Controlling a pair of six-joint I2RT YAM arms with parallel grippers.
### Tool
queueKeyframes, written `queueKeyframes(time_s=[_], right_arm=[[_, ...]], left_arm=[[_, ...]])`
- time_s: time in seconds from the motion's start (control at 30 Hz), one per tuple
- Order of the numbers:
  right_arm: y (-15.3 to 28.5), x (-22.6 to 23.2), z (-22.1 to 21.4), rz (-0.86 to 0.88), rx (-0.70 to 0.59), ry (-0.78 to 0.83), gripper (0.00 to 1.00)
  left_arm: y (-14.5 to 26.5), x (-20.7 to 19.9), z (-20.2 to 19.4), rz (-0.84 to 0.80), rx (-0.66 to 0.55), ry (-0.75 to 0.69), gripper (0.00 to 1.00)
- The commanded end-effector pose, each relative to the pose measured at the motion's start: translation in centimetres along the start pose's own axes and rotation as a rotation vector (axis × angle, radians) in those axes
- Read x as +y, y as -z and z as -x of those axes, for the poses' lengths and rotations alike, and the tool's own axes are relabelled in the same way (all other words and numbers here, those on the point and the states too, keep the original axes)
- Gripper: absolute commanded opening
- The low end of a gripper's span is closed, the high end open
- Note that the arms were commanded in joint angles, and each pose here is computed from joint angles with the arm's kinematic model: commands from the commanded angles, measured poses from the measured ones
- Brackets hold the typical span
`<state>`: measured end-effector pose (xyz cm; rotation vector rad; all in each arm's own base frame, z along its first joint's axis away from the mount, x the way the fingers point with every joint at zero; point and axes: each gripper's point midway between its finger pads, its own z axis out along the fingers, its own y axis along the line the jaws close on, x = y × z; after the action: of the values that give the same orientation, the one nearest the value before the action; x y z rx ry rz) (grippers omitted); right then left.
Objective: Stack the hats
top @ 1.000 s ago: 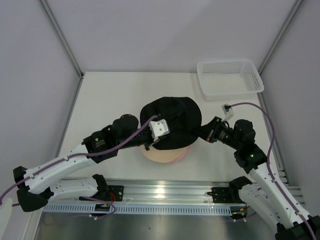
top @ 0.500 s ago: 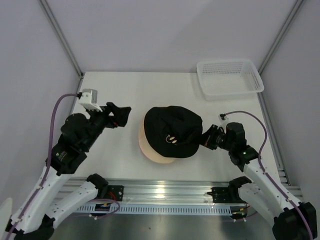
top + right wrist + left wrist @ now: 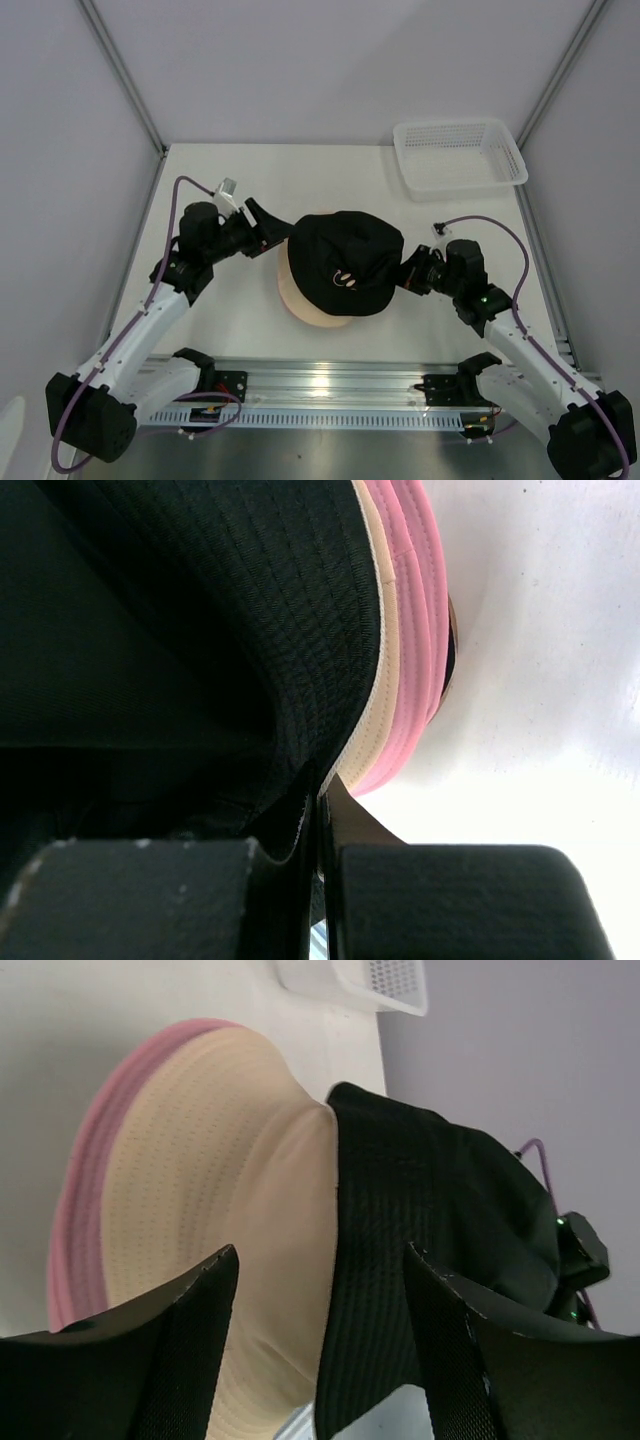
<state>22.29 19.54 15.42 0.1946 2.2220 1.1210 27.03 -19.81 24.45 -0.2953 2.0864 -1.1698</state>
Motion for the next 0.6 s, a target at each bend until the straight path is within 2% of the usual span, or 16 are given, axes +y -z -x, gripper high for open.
queueKeyframes(time_s=[0.0,0.13,0.33,0.43,0.47,0.53,0.57], right_arm=[[0.1,2.4,2.4,0.046,-0.078,0.05,0.0],[-0.2,2.9,2.4,0.056,-0.068,0.048,0.0],[-0.6,3.9,2.6,0.073,-0.06,0.064,0.0],[-0.7,4.4,2.8,0.075,-0.059,0.07,0.0],[-0.7,4.4,2.8,0.072,-0.059,0.073,0.0],[-0.6,5.0,3.1,0.08,-0.063,0.082,0.0],[-0.5,5.1,3.1,0.08,-0.065,0.083,0.0]], left_arm=[[0.9,-4.1,0.6,-0.19,-0.008,0.036,0.7],[0.9,-4.6,-0.3,-0.251,0.023,0.041,0.66],[0.4,-4.3,-0.8,-0.237,0.033,0.036,0.61],[0.1,-3.9,-1.0,-0.227,0.038,0.045,0.44],[0.0,-3.8,-0.9,-0.225,0.033,0.045,0.29],[0.0,-3.8,-0.7,-0.214,0.024,0.039,0.15],[0.0,-4.0,-0.4,-0.212,0.019,0.031,0.01]])
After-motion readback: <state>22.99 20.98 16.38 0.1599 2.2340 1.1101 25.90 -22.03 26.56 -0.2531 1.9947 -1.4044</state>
